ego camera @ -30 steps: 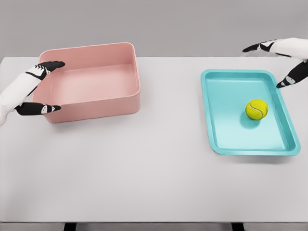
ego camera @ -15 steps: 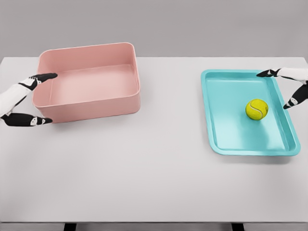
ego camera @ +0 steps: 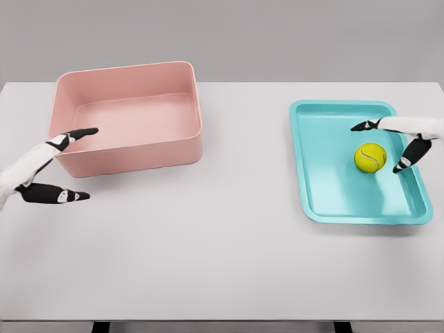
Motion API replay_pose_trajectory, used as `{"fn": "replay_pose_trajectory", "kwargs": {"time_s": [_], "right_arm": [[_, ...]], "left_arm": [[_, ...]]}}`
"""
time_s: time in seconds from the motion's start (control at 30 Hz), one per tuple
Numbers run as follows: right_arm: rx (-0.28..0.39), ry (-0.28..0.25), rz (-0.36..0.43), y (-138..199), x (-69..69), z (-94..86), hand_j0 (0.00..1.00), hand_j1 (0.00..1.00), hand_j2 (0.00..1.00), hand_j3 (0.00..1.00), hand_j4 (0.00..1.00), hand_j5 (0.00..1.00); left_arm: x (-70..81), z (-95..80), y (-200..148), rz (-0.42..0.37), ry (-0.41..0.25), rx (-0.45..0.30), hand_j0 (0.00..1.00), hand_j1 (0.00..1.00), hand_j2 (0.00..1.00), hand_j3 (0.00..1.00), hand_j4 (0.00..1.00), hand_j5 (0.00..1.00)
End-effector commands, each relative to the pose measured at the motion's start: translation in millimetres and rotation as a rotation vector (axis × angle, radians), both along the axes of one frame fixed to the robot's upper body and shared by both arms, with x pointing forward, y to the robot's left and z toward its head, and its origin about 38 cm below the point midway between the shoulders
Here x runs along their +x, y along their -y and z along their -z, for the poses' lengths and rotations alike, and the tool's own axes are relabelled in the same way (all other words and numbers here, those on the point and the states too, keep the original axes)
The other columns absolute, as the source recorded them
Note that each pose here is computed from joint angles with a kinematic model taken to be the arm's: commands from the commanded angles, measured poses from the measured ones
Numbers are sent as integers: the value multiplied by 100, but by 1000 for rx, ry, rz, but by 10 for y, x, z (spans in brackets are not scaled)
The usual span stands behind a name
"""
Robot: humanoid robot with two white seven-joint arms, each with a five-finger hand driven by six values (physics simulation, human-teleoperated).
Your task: Put the tennis from the blue tray into the pink basket with both arms
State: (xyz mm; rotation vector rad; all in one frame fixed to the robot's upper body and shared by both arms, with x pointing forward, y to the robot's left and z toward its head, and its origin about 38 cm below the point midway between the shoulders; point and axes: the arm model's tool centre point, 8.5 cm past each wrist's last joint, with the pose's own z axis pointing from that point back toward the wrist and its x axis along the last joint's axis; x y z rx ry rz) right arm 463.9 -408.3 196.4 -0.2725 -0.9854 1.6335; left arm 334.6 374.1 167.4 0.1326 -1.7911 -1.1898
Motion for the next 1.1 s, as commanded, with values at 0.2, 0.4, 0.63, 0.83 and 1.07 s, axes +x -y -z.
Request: {"fn": "replay_pose_trajectory", "kwargs": {"time_s": [0.2,0.4,0.63,0.83,1.07], "right_arm": [[-1,-18,-4,-32,-2,78,100,100,100,100,100,100],[-1,-28,-13,-80,3,126,100,100,100,100,100,100],[-4,-32,-4,-50,2,141,100,100,100,100,100,100],[-7,-33,1,-33,3,145,92,92,92,92,92,92],[-8,-32,-6,-62,11,155,75,75,75,75,75,75]], "left_arm": [[-114,-2,100,40,-18,-10,100,100,100,100,100,100],[-237,93,110,47,-59,-20,100,100,100,100,100,100],[-337,211,85,34,-110,-52,100,100,100,100,100,100],[-382,267,66,24,-136,-69,100,100,100,100,100,100],[-399,287,65,24,-148,-79,100,100,100,100,100,100]]}}
